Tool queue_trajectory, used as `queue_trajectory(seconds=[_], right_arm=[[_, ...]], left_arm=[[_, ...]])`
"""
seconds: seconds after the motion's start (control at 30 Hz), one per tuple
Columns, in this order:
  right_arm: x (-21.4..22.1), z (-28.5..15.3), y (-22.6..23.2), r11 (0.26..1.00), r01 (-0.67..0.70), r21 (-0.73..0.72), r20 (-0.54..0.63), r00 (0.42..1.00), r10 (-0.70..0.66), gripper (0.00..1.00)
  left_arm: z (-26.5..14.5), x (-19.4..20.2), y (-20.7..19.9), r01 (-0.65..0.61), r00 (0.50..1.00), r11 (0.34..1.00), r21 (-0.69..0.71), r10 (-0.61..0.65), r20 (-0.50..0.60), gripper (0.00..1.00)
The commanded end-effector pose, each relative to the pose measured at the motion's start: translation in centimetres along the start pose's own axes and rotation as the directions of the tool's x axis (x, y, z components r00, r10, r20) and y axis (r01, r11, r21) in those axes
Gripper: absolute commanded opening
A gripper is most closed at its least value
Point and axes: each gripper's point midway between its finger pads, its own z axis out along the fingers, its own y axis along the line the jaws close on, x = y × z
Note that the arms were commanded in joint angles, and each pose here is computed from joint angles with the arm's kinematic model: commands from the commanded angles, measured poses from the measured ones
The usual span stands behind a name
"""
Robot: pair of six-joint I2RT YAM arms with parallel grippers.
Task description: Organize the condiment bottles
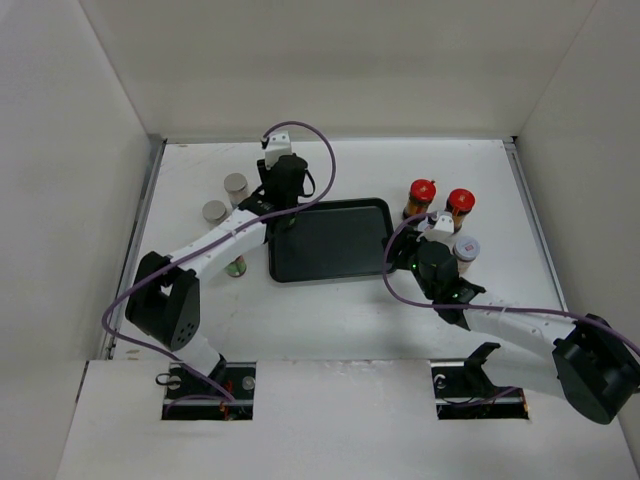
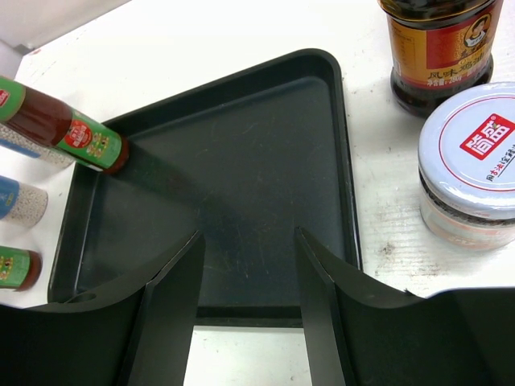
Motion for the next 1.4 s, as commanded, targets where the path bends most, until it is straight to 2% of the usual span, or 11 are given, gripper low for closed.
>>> queue_trajectory(seconds=[0.0,0.07,0.2,0.4,0.5,0.6,0.67,0.93,1.07,1.37], right_arm=[[-2.2,0.1,1.4,0.998,-0.039,-0.048,0.064,0.997,0.042,0.55],[-2.3,0.0,1.4,0.998,-0.041,-0.049,0.065,0.997,0.044,0.55],[-2.1,0.0,1.4,0.998,-0.040,-0.049,0.062,0.997,0.043,0.55],[-2.3,0.0,1.4,0.998,-0.042,-0.050,0.066,0.997,0.045,0.55],[-2.4,-0.1,1.4,0.998,-0.043,-0.052,0.068,0.997,0.046,0.55],[-2.4,0.0,1.3,0.998,-0.045,-0.048,0.069,0.996,0.048,0.56],[-2.4,-0.1,1.3,0.998,-0.045,-0.047,0.070,0.996,0.048,0.58],[-3.3,-0.6,1.0,0.996,-0.066,-0.054,0.094,0.993,0.071,0.62],[-3.2,-0.5,1.1,0.996,-0.066,-0.054,0.089,0.994,0.070,0.62],[-3.1,-0.3,1.2,0.996,-0.065,-0.053,0.088,0.994,0.070,0.63]], left_arm=[[-1.1,-5.8,-1.4,0.150,0.974,0.986,0.067,-0.160,0.163,0.19],[-1.3,-4.7,-1.1,0.154,0.975,0.985,0.073,-0.164,0.153,0.26],[-2.1,-4.1,-0.1,0.169,0.970,0.983,0.071,-0.179,0.164,0.51],[-3.1,-4.6,0.5,0.173,0.967,0.982,0.077,-0.184,0.175,0.65],[-4.9,-6.5,-0.1,0.178,0.959,0.976,0.127,-0.201,0.199,0.74],[-7.7,-9.1,0.0,0.148,0.952,0.977,0.157,-0.183,0.244,0.74],[-9.5,-9.5,0.9,0.127,0.958,0.981,0.148,-0.160,0.239,0.71],[-13.8,-5.1,11.6,0.122,0.989,0.985,-0.124,-0.109,0.104,0.60],[-13.9,-2.7,14.3,0.117,0.993,0.975,-0.187,-0.110,0.047,0.59],[-12.9,0.0,15.3,0.096,0.995,0.973,-0.208,-0.101,-0.016,0.55]])
